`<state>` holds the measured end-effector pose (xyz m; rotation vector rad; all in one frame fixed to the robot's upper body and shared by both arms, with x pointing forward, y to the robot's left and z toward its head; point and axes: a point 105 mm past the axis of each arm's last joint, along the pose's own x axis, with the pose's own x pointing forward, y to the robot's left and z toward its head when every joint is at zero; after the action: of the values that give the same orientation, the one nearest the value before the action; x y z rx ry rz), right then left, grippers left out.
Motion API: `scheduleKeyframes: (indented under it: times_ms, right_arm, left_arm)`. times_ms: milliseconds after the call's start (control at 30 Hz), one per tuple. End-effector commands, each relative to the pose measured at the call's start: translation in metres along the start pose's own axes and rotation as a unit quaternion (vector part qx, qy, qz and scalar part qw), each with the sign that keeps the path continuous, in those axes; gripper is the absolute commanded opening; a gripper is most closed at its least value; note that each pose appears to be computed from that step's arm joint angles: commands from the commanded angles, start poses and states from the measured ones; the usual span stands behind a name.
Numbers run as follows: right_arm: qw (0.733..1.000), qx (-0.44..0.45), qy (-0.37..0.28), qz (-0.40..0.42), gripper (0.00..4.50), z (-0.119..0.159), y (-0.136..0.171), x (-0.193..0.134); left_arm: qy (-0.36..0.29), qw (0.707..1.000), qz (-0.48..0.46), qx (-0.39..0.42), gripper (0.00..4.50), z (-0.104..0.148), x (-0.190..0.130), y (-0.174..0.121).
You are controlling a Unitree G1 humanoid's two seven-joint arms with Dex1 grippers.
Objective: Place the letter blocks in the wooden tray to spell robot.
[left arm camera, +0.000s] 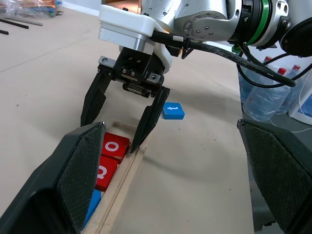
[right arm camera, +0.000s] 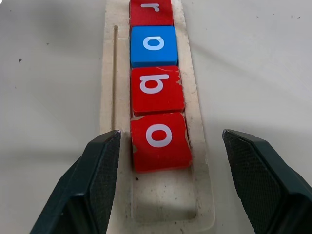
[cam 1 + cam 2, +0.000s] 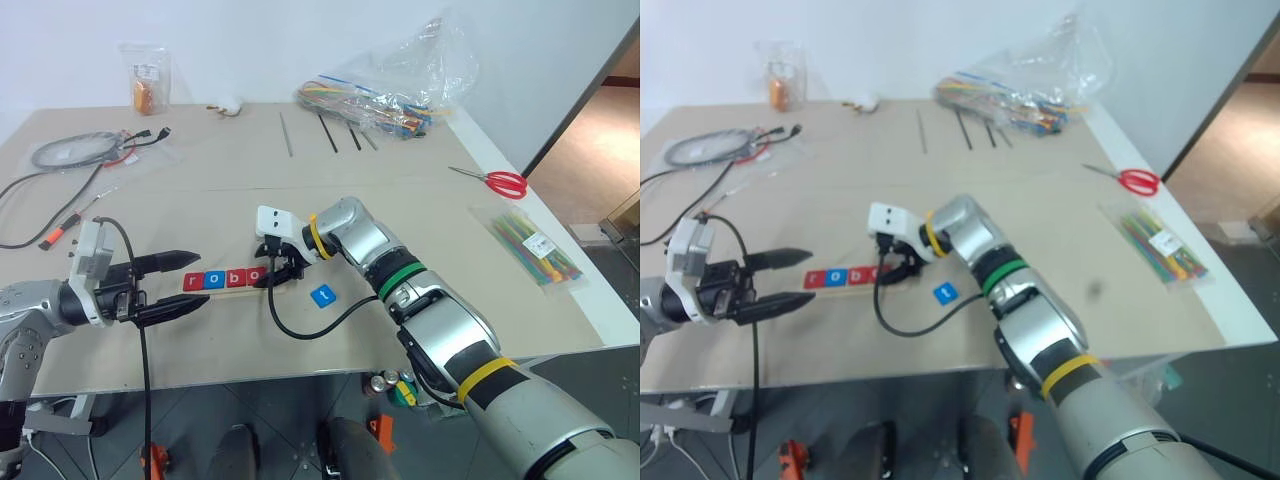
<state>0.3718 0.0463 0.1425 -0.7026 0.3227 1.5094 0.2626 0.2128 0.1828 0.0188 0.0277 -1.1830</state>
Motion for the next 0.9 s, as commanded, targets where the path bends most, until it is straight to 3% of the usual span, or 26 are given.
scheduleKeyframes:
  times_ms: [33, 267, 500, 733, 900]
  right_arm:
    - [1.0, -0.016, -0.021, -0.011, 3.45, 0.016, -0.008, -0.014]
    - [0.998, -0.029, -0.051, -0.001, 3.45, 0.023, -0.01, -0.065]
    - [0.995, -0.008, -0.047, -0.086, 3.45, -0.015, 0.001, -0.112]
    - [0.995, 0.018, -0.051, -0.08, 3.45, -0.044, 0.042, -0.148]
    - [0.991, 0.048, -0.057, -0.113, 3.45, -0.053, 0.036, -0.158]
  left_arm:
    - [-0.006, 1.0, -0.002, 0.016, 4.5, 0.007, 0.0, 0.001]
    - [-0.022, 0.999, -0.029, 0.02, 4.5, 0.014, 0.015, -0.001]
    - [-0.042, 0.996, -0.074, 0.028, 4.5, 0.022, 0.038, -0.007]
    - [-0.04, 0.995, -0.094, 0.02, 4.5, 0.021, 0.046, -0.002]
    - [-0.043, 0.993, -0.107, 0.02, 4.5, 0.023, 0.052, 0.002]
